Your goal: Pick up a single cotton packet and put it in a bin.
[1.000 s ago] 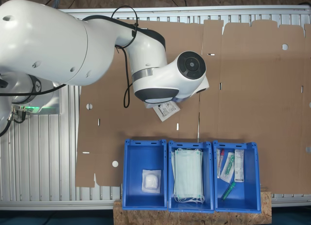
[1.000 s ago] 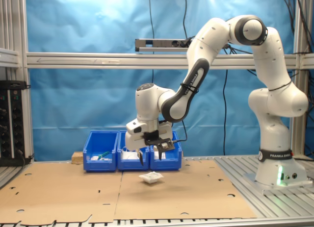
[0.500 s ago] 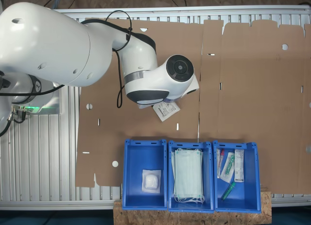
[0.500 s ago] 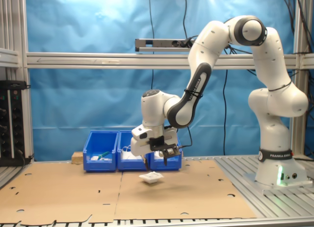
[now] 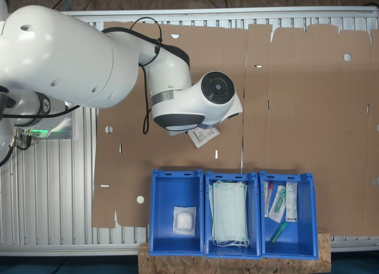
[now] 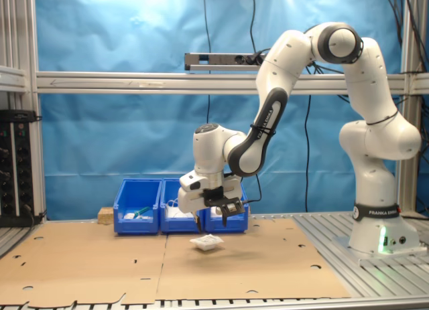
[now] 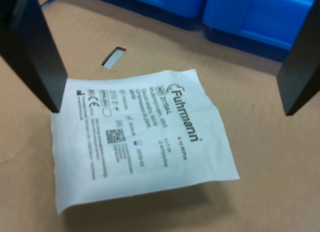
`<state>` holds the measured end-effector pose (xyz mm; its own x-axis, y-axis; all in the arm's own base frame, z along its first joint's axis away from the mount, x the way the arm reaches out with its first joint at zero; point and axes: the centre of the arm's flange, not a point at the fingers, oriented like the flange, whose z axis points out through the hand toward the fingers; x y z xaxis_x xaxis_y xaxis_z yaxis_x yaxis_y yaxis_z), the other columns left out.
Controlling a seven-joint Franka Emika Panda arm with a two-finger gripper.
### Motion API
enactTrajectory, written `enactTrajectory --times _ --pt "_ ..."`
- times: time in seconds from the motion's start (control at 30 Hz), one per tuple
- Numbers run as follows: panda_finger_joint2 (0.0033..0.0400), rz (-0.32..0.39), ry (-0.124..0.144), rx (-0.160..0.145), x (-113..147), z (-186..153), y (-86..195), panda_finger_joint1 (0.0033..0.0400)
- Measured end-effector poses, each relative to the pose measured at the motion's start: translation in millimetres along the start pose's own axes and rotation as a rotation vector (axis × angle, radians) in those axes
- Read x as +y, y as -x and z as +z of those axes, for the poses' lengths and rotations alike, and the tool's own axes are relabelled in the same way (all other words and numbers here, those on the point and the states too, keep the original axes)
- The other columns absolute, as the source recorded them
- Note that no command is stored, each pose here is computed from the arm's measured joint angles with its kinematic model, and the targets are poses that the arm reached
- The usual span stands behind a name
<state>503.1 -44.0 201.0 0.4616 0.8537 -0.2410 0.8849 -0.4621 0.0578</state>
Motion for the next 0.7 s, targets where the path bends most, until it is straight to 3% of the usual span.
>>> enactTrajectory --times 0.7 --pt "0.0400 0.025 0.002 -0.028 11.7 15.3 11.7 0.0400"
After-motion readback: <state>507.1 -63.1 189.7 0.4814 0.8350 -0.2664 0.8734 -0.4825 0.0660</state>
